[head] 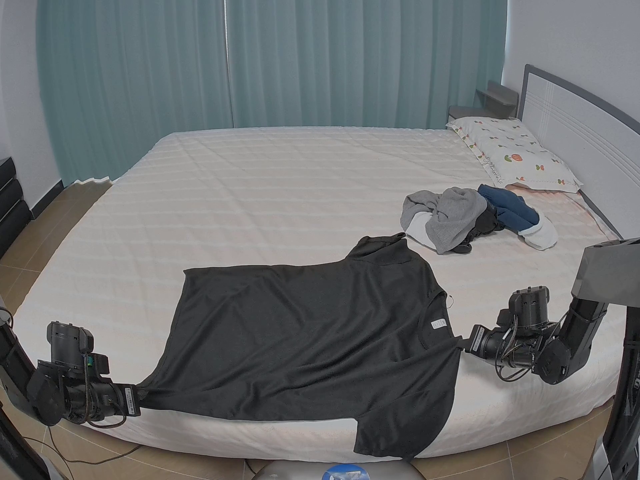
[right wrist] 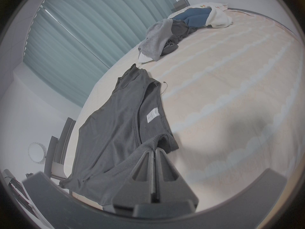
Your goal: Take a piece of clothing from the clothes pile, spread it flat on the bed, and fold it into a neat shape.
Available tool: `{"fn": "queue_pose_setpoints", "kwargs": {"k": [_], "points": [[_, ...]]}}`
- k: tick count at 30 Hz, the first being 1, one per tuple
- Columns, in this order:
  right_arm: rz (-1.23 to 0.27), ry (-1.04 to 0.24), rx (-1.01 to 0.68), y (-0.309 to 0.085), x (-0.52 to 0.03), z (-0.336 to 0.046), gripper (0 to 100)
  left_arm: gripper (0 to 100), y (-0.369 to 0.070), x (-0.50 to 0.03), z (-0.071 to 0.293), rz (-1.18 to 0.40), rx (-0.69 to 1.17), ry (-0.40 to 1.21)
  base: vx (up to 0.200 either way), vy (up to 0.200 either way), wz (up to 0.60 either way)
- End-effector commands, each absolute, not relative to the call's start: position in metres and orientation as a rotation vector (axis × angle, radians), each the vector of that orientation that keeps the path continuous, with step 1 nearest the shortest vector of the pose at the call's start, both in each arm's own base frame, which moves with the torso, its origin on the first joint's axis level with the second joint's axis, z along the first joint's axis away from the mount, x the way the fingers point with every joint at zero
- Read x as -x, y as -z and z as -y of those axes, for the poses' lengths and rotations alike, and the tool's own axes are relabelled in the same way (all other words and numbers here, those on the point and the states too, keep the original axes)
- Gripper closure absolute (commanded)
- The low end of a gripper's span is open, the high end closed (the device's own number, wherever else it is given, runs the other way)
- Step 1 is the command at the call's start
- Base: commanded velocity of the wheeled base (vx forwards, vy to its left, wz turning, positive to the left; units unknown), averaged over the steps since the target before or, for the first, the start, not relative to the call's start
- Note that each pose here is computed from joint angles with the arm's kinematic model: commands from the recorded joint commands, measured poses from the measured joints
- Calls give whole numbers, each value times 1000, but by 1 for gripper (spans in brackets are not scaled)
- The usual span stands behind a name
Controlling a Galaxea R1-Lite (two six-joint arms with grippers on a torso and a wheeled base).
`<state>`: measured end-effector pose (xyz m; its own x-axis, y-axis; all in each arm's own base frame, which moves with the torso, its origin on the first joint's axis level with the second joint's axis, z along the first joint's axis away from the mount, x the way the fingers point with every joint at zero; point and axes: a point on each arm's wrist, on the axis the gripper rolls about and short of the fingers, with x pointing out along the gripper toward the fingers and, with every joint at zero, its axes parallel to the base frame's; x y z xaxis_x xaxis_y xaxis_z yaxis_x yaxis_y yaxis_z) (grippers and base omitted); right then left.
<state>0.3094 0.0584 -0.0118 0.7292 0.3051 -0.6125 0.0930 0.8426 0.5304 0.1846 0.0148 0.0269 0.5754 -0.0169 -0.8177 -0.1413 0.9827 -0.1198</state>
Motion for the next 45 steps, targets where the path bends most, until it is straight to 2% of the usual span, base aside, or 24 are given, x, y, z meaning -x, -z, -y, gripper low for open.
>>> {"fn": "queue_pose_setpoints", "kwargs": {"k": [1,15,16,21,27,31,36,41,45], "points": [[-727,-128,-571,11,-320,-59,100,100,-27,-185,-15,-957,180,-74,0,0,0],[-631,-69,-556,19,-356,-60,100,100,-27,-185,-15,-957,181,-74,0,0,0],[-634,-69,-558,20,-355,-60,0,100,-27,-185,-15,-957,181,-75,0,0,0],[-618,-81,-562,23,-352,-59,0,100,-27,-184,-15,-958,181,-72,0,0,0],[-606,-44,-568,14,-337,-40,0,100,-27,-184,-15,-956,180,-73,0,0,0],[-688,-151,-604,3,-294,-38,0,100,-28,-184,-15,-953,179,-73,0,0,0],[-800,-244,-592,9,-245,-51,0,100,-27,-184,-15,-954,180,-74,0,0,0],[-816,-288,-583,11,-228,-60,0,100,-28,-183,-15,-950,179,-74,0,0,0],[-897,-341,-538,30,-207,-75,0,100,-28,-183,-15,-951,179,-74,0,0,0]]}}
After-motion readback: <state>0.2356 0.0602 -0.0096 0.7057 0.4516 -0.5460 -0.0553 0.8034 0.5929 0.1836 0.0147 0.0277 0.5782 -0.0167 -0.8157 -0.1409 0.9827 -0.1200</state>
